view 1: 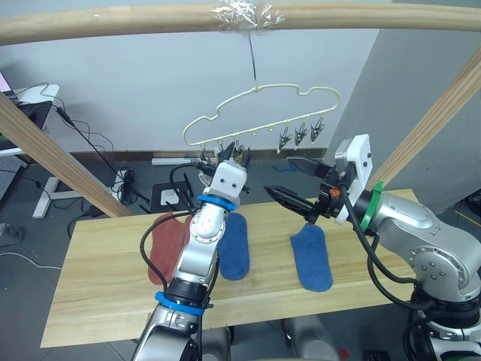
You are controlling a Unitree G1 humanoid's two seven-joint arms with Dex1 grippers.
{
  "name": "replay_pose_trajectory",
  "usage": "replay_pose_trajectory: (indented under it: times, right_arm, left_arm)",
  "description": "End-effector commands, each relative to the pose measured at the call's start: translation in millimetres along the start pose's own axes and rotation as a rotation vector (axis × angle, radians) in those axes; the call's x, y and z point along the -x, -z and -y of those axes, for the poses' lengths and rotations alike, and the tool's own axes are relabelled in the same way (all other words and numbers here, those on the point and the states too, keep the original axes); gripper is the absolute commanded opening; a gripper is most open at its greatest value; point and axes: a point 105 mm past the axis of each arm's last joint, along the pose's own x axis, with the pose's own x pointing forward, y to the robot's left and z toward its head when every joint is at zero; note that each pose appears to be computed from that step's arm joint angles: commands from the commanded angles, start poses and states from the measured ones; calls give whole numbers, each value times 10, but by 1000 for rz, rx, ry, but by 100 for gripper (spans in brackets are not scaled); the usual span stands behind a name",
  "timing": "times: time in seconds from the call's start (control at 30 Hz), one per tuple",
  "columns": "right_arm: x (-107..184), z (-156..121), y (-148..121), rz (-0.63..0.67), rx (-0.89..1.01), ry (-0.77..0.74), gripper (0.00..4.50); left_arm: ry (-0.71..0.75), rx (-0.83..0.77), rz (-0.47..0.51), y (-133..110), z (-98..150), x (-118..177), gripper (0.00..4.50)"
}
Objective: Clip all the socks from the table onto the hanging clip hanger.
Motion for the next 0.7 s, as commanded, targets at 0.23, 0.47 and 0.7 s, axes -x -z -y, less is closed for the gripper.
replay_pose_trajectory:
  times: [0.23,0.47,0.7]
  right_arm:
    - [10,-64,-87,41,35,-15,450]
    - [16,-61,-88,43,37,-8,450]
    - [25,-61,-88,43,39,-1,450]
  left_arm:
    - [7,5,43,-162,73,45,168]
    - [11,10,40,-157,94,-17,168]
    - [-19,-2,35,-133,21,-68,168]
